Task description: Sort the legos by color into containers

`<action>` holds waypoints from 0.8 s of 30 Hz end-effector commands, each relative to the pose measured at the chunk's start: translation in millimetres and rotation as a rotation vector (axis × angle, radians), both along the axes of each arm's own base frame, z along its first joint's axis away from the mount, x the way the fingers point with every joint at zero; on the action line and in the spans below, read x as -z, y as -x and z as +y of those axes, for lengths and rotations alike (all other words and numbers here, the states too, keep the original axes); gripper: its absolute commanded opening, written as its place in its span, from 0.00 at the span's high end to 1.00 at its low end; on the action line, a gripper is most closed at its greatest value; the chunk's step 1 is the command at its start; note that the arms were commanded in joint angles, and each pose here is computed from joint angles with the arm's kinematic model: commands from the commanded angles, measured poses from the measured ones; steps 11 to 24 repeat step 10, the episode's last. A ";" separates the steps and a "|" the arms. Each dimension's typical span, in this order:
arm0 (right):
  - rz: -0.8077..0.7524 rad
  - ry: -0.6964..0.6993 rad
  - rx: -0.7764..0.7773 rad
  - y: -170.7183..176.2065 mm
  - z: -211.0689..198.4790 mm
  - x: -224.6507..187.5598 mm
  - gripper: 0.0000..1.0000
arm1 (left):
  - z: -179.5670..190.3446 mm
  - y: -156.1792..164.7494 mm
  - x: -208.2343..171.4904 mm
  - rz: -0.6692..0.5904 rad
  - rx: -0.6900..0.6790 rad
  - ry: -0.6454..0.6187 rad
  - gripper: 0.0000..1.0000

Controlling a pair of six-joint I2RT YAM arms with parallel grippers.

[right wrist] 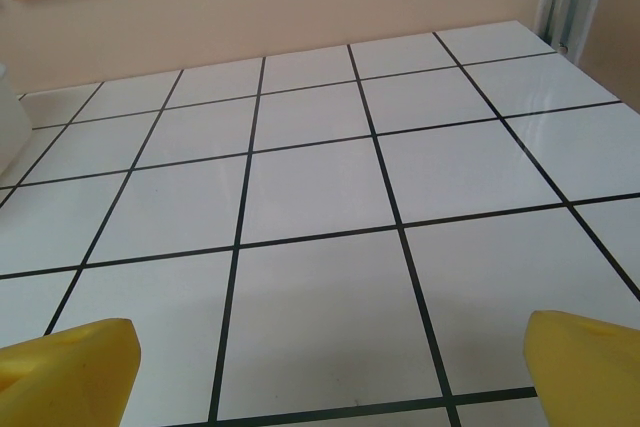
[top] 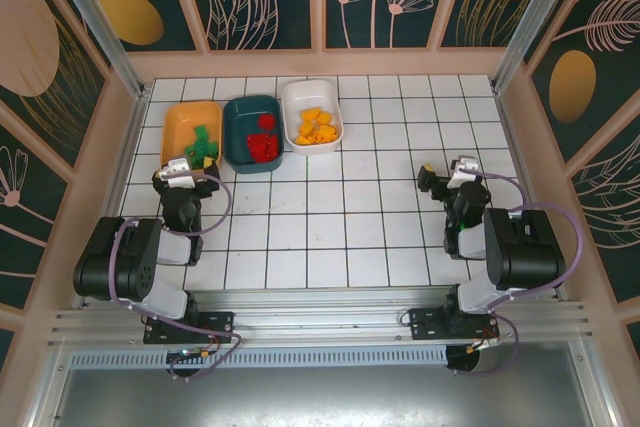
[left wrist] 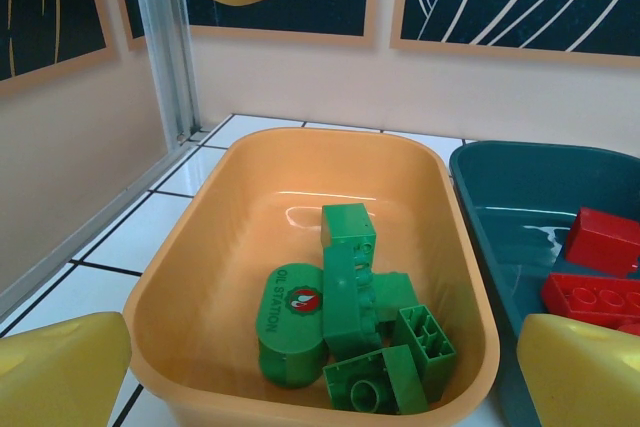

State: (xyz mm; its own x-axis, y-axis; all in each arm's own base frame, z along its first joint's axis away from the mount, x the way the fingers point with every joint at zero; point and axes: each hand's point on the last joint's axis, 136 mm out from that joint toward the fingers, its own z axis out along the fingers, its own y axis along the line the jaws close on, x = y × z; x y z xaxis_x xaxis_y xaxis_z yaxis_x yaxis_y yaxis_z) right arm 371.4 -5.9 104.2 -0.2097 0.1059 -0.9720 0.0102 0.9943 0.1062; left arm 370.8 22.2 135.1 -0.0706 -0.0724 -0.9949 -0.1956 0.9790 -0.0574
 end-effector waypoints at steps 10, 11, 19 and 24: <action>-0.062 -0.004 -0.001 -7.2 1.0 -16.7 0.01 | 1.2 -1.3 -2.5 -0.002 0.004 -0.009 0.01; -0.062 -0.004 -0.001 -7.2 1.0 -16.7 0.01 | 1.2 -1.3 -2.5 -0.002 0.004 -0.009 0.01; -0.062 -0.004 -0.001 -7.2 1.0 -16.7 0.01 | 1.2 -1.3 -2.5 -0.002 0.004 -0.009 0.01; -0.062 -0.004 -0.001 -7.2 1.0 -16.7 0.01 | 1.2 -1.3 -2.5 -0.002 0.004 -0.009 0.01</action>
